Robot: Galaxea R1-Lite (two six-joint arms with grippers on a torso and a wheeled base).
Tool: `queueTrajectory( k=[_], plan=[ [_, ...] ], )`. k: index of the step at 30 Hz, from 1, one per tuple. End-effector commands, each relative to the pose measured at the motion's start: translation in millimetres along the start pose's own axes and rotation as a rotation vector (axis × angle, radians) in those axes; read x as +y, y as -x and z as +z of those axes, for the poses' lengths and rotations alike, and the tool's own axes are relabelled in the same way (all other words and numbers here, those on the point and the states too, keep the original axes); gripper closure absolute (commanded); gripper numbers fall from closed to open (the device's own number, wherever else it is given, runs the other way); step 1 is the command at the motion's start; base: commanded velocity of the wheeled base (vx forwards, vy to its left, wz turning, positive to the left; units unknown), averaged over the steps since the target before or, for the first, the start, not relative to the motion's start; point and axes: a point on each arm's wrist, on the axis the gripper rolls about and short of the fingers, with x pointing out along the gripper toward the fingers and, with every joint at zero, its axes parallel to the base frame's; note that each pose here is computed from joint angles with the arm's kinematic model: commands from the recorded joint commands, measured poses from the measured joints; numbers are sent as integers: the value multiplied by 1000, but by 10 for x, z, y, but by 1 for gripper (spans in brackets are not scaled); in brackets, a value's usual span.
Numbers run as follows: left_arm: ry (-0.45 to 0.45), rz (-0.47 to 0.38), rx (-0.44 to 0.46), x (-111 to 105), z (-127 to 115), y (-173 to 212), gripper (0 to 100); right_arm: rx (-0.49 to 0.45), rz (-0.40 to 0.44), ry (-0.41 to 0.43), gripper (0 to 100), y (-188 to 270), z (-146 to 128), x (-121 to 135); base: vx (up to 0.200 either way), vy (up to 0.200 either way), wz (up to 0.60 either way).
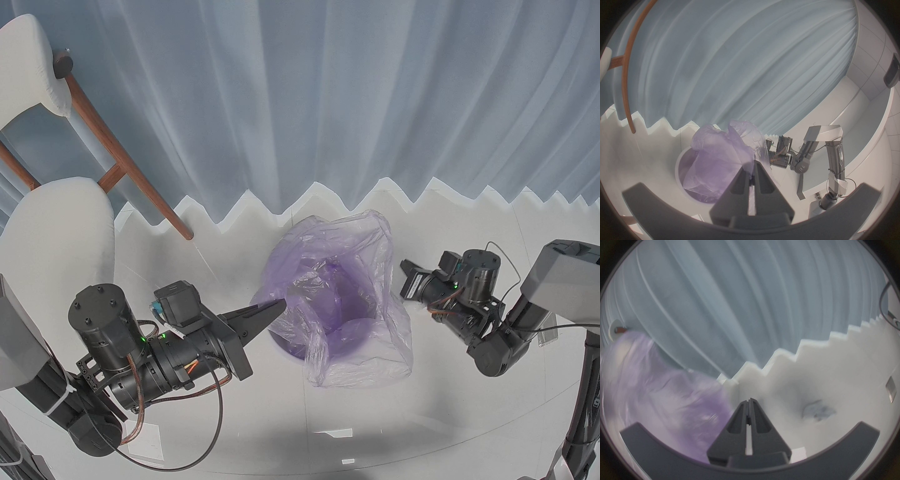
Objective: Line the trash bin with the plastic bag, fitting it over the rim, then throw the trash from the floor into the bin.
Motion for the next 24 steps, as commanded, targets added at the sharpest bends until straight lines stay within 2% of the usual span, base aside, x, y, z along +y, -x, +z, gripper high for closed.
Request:
queueTrajectory(
  k=[1,2,7,13,16,21,24],
  plan=[
    [-2,0,-9,0,21,-3,100,106,69,-34,100,113,-314,306,0,0,0],
    [-2,0,-9,0,21,-3,100,141,110,-47,100,170,-411,472,0,0,0],
    [-2,7,-8,12,17,-4,100,206,186,-70,100,258,-598,779,0,0,0],
    [8,23,13,37,-15,9,100,269,201,-90,100,205,-869,876,0,0,0],
    [19,56,45,100,-41,37,100,258,206,-96,100,102,-919,897,0,0,0],
    [28,89,63,174,-56,52,100,209,203,-110,100,11,-793,888,0,0,0],
    [35,99,87,227,-141,7,100,130,163,-110,100,58,-441,711,0,0,0]
  ],
)
